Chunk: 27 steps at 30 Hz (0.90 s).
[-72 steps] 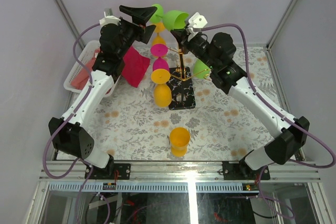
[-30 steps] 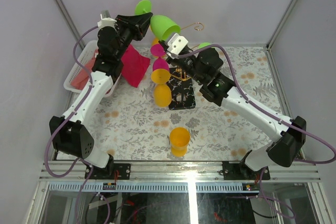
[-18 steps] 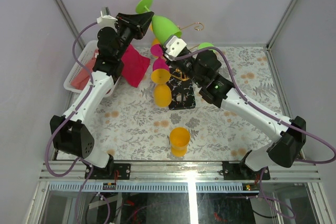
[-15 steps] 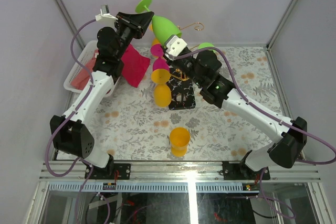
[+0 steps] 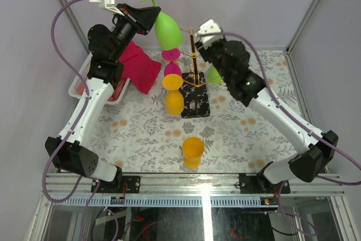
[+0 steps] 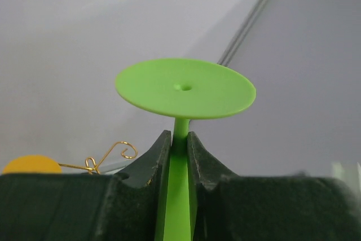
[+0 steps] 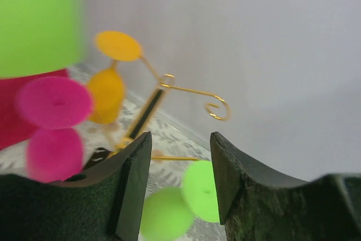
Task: Place the wine glass upside down on the wine glass rack
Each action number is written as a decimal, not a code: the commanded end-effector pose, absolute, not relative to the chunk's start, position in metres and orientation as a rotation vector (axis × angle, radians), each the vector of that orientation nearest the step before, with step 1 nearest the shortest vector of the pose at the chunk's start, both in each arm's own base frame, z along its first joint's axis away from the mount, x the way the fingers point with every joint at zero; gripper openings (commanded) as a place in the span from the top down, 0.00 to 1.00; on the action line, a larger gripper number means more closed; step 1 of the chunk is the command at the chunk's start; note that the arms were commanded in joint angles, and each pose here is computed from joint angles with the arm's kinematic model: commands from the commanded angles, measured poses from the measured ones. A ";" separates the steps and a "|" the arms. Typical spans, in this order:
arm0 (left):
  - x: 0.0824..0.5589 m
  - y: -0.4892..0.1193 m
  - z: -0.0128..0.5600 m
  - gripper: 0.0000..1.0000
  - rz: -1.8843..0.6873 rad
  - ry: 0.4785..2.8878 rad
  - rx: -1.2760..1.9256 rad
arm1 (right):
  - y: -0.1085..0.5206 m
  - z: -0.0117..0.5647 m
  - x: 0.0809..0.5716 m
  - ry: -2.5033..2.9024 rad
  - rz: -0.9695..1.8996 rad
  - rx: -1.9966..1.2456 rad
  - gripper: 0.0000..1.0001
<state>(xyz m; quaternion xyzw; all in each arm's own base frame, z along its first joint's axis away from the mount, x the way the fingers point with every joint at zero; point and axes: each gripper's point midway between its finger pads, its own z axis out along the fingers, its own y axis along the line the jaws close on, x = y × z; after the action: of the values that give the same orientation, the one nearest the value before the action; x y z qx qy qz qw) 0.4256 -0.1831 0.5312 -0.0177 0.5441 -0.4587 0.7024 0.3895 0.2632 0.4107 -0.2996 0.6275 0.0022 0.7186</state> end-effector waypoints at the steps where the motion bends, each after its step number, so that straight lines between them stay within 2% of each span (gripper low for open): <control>1: 0.393 -0.199 0.542 1.00 -0.949 1.145 0.274 | 0.201 0.440 0.415 1.490 -0.034 -0.420 0.47; 9: 0.328 -0.277 0.500 1.00 -0.993 1.139 0.680 | 0.138 0.457 0.440 1.637 -0.151 -0.196 0.48; 19: 0.236 -0.320 0.468 1.00 -1.108 1.079 0.834 | 0.102 0.446 0.442 1.707 -0.235 -0.087 0.48; 27: 0.228 -0.331 0.422 1.00 -1.095 1.101 0.795 | 0.097 0.446 0.441 1.707 -0.243 -0.081 0.48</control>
<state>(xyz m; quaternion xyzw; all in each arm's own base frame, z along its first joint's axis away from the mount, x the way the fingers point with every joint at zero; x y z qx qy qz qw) 0.2167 -0.3261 0.4345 0.3637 0.4945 -0.4990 0.6117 0.4452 0.1071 0.4262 -0.0587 0.7659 -0.1036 0.6318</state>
